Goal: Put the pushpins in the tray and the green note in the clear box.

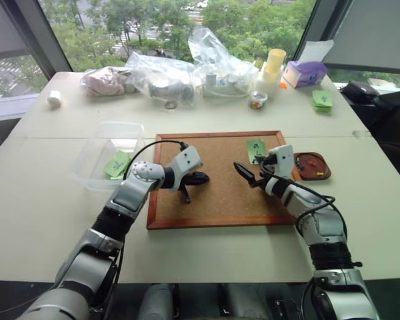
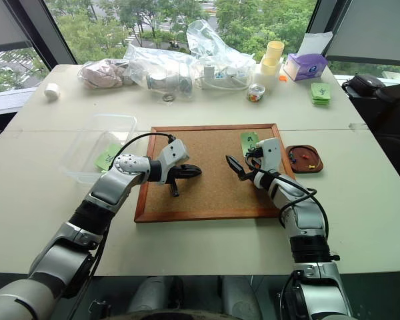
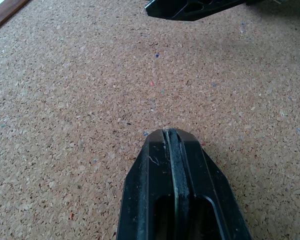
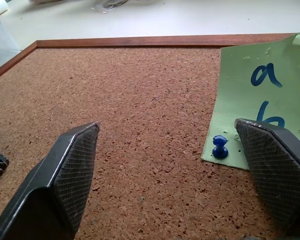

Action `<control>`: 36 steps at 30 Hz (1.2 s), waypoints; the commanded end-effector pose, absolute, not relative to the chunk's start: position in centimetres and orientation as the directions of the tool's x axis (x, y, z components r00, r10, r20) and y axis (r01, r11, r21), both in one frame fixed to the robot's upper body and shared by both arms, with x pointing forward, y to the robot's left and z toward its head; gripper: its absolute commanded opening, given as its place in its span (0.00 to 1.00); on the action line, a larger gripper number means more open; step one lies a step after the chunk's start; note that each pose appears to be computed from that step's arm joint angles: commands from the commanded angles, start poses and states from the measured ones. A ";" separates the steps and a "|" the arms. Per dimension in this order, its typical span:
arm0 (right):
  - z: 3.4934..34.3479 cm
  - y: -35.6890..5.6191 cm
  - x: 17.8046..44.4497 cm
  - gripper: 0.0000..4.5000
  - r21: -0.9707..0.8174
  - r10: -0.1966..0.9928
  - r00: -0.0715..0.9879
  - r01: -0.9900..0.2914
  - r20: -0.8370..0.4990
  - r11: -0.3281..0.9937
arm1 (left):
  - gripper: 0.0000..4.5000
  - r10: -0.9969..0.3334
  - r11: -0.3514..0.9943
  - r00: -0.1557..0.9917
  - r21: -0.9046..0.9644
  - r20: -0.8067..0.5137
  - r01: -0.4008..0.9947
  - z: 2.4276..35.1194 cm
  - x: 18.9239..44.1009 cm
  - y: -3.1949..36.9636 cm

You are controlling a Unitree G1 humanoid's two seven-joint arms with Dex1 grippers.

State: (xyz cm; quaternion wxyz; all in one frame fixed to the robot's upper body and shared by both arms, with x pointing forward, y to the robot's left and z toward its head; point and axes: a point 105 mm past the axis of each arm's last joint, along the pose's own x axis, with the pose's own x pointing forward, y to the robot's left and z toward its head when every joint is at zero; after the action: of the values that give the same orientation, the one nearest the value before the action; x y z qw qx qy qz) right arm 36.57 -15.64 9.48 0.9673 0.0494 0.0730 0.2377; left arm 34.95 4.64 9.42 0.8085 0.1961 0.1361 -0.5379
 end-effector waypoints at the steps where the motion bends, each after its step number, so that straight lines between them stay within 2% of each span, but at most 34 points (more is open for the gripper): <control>1: 9.6 -15.8 36.9 1.00 0.158 0.458 0.881 -0.439 -0.120 0.885 | 0.00 -0.792 0.348 0.364 0.127 -0.490 0.929 7.4 34.4 5.0; 3: 8.9 -15.7 36.8 0.88 0.185 0.466 0.871 -0.438 -0.156 0.880 | 0.00 -0.792 0.347 0.363 0.128 -0.491 0.929 7.4 34.4 5.0; 5: 8.4 -15.7 36.7 0.71 0.197 0.468 0.863 -0.434 -0.187 0.879 | 0.00 -0.792 0.346 0.364 0.130 -0.491 0.929 7.4 34.4 5.0; 11: 7.0 -16.2 36.7 0.02 0.165 0.439 0.853 -0.407 -0.284 0.898 | 0.00 -0.792 0.351 0.369 0.132 -0.487 0.927 7.4 34.4 5.1; 19: 7.6 -17.1 37.0 0.01 0.076 0.399 0.878 -0.394 -0.263 0.916 | 0.00 -0.792 0.355 0.374 0.134 -0.483 0.925 7.5 34.5 5.1; 30: 14.6 -17.3 37.5 0.01 -0.097 0.388 0.921 -0.385 0.017 0.918 | 0.00 -0.791 0.352 0.369 0.129 -0.488 0.927 7.3 34.5 5.0; 36: 15.8 -16.6 37.3 0.01 -0.116 0.408 0.911 -0.400 0.054 0.909 | 0.00 -0.795 0.352 0.366 0.125 -0.484 0.928 7.3 34.6 4.9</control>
State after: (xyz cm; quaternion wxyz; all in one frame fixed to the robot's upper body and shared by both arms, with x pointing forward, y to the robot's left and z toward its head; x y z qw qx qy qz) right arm 37.41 -16.78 13.65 0.9782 -0.0408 -0.0012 0.2038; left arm 35.01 4.65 9.24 0.8105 0.1940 0.1377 -0.5353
